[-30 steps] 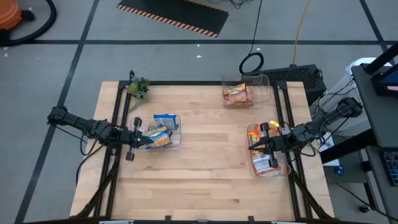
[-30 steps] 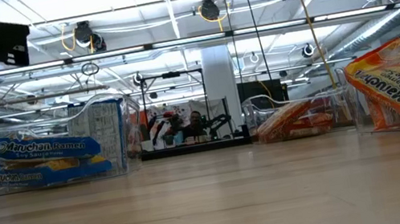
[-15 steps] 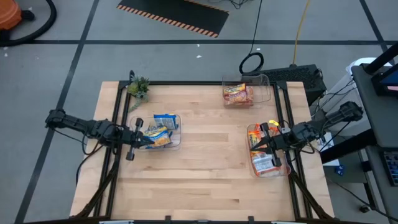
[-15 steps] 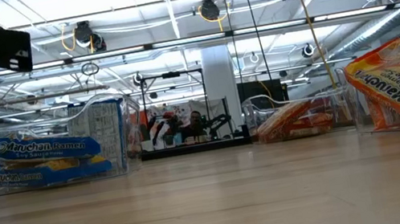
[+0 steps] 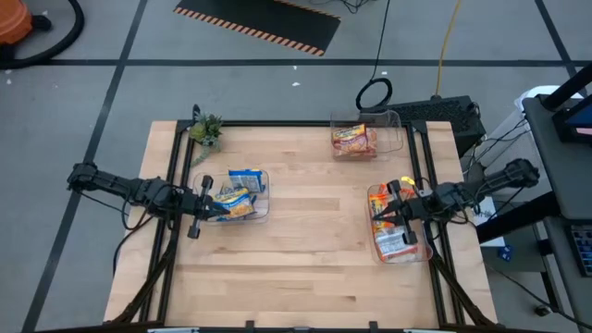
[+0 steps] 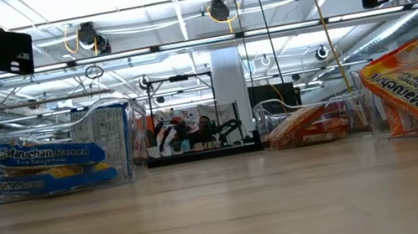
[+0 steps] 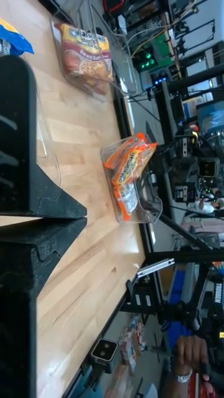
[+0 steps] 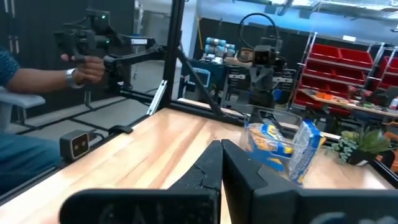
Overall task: Sort Maruchan noodles
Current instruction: Return to Home Position
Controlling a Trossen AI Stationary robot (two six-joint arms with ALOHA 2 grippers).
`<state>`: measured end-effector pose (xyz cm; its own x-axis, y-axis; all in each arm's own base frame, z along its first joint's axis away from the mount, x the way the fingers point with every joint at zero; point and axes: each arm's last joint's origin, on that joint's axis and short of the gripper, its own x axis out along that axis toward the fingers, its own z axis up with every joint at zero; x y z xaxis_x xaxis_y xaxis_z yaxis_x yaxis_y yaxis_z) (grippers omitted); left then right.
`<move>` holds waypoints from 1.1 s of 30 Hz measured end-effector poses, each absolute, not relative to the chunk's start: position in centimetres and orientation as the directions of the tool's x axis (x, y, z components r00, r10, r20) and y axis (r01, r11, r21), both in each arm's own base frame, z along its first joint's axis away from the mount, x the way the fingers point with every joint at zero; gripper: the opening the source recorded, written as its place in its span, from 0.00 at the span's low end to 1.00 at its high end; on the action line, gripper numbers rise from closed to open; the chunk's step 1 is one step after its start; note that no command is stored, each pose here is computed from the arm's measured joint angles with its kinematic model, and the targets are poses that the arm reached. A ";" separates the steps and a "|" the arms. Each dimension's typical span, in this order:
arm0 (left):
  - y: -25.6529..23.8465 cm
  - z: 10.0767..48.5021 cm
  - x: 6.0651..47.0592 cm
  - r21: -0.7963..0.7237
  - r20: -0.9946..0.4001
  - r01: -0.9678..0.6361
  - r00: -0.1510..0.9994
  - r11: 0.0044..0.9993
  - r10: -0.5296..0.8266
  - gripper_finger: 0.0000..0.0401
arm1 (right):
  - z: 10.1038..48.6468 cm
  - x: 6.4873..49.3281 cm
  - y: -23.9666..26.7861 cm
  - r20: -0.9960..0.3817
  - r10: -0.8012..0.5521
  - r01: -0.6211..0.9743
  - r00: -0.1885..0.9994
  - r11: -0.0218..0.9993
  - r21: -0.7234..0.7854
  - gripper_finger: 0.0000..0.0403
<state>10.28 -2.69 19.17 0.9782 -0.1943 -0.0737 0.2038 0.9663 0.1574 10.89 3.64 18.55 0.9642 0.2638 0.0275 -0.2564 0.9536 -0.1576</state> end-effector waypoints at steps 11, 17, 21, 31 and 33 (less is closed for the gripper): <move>-2.7 19.2 10.3 0.156 -0.073 0.204 0.978 0.967 -0.194 0.01 | 18.4 10.5 3.2 0.045 0.294 -0.285 0.955 0.948 -0.144 0.00; -2.7 19.2 10.3 0.153 -0.073 0.203 0.978 0.967 -0.194 0.01 | 17.5 10.4 2.5 0.046 0.236 -0.230 0.971 0.967 -0.113 0.00; -2.7 19.2 10.3 0.152 -0.073 0.203 0.978 0.967 -0.194 0.01 | 17.7 10.3 2.1 0.070 0.199 -0.191 0.978 0.976 -0.105 0.00; -2.7 19.2 10.3 0.147 -0.074 0.203 0.978 0.968 -0.194 0.01 | 18.2 9.7 1.5 0.129 0.169 -0.149 0.977 0.978 -0.146 0.00; -2.7 19.1 10.3 0.137 -0.078 0.205 0.978 0.969 -0.196 0.01 | 18.0 9.6 1.3 0.115 0.156 -0.139 0.981 0.980 -0.146 0.00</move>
<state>10.27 -2.70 19.13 0.9776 -0.1956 -0.0781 0.2049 0.9692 0.1367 9.56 1.34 17.98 0.9811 0.1559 0.1146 -0.1386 0.9795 -0.1460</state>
